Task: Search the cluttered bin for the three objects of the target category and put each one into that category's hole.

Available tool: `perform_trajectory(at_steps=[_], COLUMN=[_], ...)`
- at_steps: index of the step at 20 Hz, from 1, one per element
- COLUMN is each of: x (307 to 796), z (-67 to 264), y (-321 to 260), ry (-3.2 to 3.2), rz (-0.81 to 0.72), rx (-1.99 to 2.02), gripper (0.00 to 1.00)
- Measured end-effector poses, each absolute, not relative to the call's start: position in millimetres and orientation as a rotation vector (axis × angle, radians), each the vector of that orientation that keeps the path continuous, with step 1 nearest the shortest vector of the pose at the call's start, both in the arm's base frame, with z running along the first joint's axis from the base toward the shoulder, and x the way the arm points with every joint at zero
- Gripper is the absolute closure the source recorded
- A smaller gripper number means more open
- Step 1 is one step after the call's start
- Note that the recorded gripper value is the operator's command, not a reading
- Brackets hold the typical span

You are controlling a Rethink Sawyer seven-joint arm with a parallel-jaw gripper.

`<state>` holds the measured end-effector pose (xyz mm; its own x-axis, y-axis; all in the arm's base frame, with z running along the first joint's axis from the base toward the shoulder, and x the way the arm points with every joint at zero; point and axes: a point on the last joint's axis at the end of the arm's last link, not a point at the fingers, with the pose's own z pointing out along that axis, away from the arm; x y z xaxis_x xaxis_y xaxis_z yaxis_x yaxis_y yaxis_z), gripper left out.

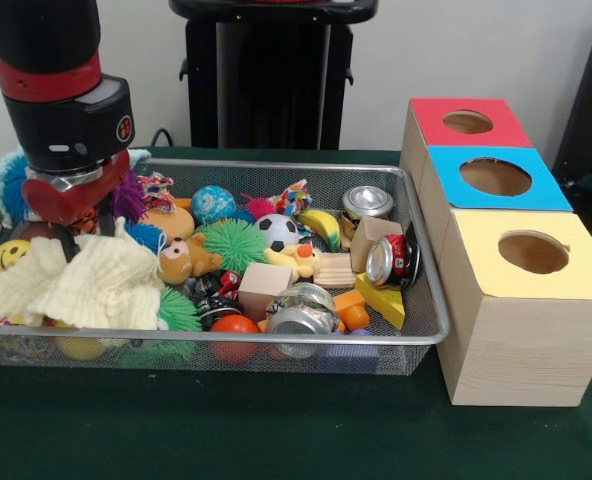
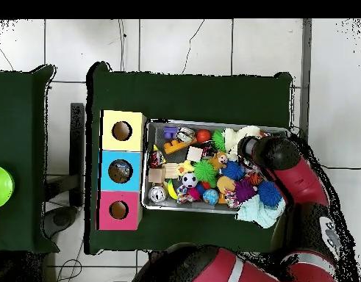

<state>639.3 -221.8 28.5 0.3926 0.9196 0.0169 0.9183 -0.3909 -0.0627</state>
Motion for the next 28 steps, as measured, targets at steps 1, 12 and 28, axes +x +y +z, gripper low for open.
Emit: perform_trajectory(at_steps=[1,12,28], x=[639.5,639.4,637.2], z=[28.5,28.6,28.6], y=[-221.4,-221.2,-222.6], ry=[-1.699,-1.700,-1.703], rz=[0.032,0.033,0.048], rx=[-2.569,-2.568,-2.571], gripper=[0.00,0.00,0.00])
